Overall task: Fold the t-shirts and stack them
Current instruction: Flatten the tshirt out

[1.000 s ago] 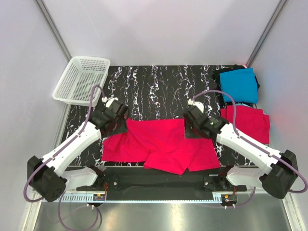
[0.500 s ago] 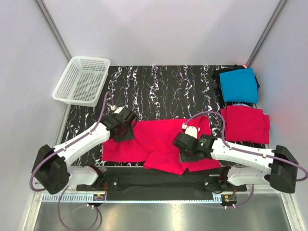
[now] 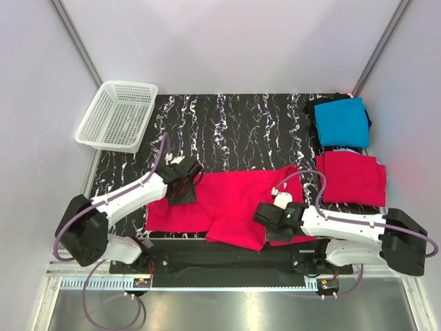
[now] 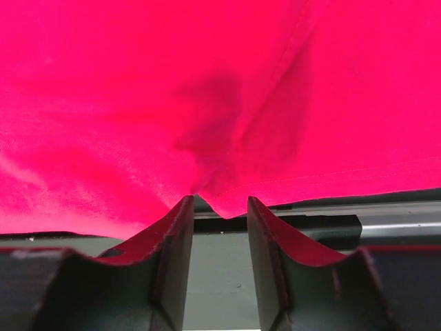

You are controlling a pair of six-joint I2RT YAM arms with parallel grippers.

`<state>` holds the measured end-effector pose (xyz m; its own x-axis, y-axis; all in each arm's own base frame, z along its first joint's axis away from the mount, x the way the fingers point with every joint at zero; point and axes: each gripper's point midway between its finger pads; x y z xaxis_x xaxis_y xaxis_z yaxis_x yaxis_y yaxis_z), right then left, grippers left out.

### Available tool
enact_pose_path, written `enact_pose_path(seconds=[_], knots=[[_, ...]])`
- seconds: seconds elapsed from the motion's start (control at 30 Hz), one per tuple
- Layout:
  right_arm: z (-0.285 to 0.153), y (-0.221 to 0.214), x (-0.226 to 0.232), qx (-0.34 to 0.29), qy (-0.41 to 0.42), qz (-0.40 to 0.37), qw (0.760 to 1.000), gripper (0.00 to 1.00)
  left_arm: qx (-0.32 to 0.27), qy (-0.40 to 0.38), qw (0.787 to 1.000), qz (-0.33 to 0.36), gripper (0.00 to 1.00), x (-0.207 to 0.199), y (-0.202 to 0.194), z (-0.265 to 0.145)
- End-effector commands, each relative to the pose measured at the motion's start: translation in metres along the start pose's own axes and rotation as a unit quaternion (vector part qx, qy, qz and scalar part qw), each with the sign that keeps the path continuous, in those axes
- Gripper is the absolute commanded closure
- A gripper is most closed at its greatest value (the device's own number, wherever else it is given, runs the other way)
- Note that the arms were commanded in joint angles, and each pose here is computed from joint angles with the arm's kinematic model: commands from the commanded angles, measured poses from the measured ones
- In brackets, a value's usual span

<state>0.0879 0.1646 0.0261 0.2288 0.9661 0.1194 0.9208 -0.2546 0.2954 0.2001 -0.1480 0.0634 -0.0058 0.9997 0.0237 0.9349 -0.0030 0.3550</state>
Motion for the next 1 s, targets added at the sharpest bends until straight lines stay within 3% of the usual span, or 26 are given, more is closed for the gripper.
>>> enact_pose_path(seconds=[0.0, 0.7, 0.83, 0.87, 0.97], knots=[[0.0, 0.008, 0.013, -0.023, 0.021, 0.028, 0.999, 0.57, -0.01, -0.014, 1.0, -0.004, 0.48, -0.011, 0.009, 0.002], [0.008, 0.011, 0.056, -0.014, 0.032, -0.012, 0.999, 0.58, -0.022, -0.035, 0.999, 0.001, 0.47, -0.016, 0.014, -0.01], [0.008, 0.012, 0.061, -0.014, 0.033, -0.022, 0.999, 0.69, -0.019, -0.035, 0.999, 0.001, 0.47, -0.016, 0.012, -0.009], [0.008, 0.012, 0.062, -0.015, 0.033, -0.025, 0.999, 0.75, -0.02, -0.035, 0.999, 0.001, 0.47, -0.016, 0.013, -0.01], [0.004, 0.015, 0.07, -0.016, 0.042, -0.031, 0.999, 0.8, -0.023, -0.036, 0.999, 0.001, 0.47, -0.015, 0.013, -0.012]])
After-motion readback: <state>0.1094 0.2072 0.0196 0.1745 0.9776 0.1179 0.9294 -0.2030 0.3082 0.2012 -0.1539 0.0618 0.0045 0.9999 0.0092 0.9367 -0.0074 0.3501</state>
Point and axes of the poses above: each gripper's point midway between its finger pads, its own z axis out along the fingers, its own x axis along the line the jaws close on, y = z × x, and after that the axes turned 10 degrees about z, right-handed
